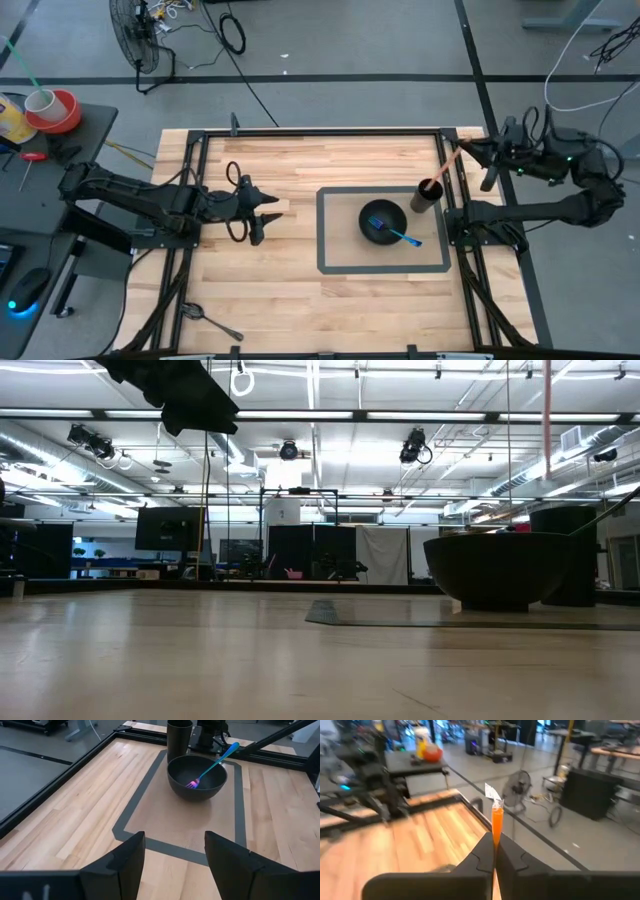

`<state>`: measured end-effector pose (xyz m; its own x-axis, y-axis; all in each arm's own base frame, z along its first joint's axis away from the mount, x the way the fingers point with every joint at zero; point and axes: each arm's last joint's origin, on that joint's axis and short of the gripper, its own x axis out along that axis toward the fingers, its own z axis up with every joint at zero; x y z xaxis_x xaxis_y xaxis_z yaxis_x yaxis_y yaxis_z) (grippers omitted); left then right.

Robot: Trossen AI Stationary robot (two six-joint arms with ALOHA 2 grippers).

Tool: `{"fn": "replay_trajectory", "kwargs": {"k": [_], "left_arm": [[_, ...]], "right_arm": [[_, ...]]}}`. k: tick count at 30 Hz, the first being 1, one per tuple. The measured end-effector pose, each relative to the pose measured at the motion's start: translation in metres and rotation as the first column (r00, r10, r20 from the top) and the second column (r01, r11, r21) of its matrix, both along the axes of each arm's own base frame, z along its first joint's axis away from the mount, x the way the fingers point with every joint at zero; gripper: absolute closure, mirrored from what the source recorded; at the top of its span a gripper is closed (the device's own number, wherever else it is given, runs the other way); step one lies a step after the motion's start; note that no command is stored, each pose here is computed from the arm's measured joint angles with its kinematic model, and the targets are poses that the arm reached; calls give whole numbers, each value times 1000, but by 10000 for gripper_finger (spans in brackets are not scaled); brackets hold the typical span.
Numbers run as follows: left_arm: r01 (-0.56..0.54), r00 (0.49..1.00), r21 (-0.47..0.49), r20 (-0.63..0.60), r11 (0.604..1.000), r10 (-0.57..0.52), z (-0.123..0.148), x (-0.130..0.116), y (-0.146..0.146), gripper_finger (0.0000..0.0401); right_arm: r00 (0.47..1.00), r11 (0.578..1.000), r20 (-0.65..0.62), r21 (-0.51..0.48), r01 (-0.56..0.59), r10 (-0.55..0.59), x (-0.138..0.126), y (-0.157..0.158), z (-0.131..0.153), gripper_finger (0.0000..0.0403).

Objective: Pick & Place Utensil
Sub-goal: Put the orange drinking straw into the black cup

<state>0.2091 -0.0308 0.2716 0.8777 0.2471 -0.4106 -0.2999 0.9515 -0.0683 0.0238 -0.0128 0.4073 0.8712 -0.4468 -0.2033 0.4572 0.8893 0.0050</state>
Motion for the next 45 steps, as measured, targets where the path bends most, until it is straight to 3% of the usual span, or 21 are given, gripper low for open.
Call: {"fn": "replay_trajectory", "kwargs": {"k": [10, 15, 21, 28, 33, 45], "left_arm": [[-5, 1000, 2, 2, 1000, 5, 0, 0, 0, 192], [-27, 1000, 13, 5, 1000, 27, 0, 0, 1, 192], [-27, 1000, 13, 5, 1000, 27, 0, 0, 1, 192], [-27, 1000, 13, 5, 1000, 27, 0, 0, 1, 192], [-31, 1000, 15, 6, 999, 31, 0, 0, 1, 192], [-31, 999, 14, 8, 999, 31, 1, 0, 1, 192]], "right_arm": [[998, 999, -62, -15, 32, -33, -3, -1, -42, 394], [989, 1000, -143, 10, 25, -24, 11, -2, -68, 394], [971, 993, -220, 52, 104, -90, 34, -6, -109, 394], [985, 989, -130, 80, 121, -110, 31, -6, -101, 394], [971, 983, -210, 118, 142, -115, 27, -5, -110, 384], [968, 966, -233, 215, 143, -91, 27, -4, -114, 307]]}}
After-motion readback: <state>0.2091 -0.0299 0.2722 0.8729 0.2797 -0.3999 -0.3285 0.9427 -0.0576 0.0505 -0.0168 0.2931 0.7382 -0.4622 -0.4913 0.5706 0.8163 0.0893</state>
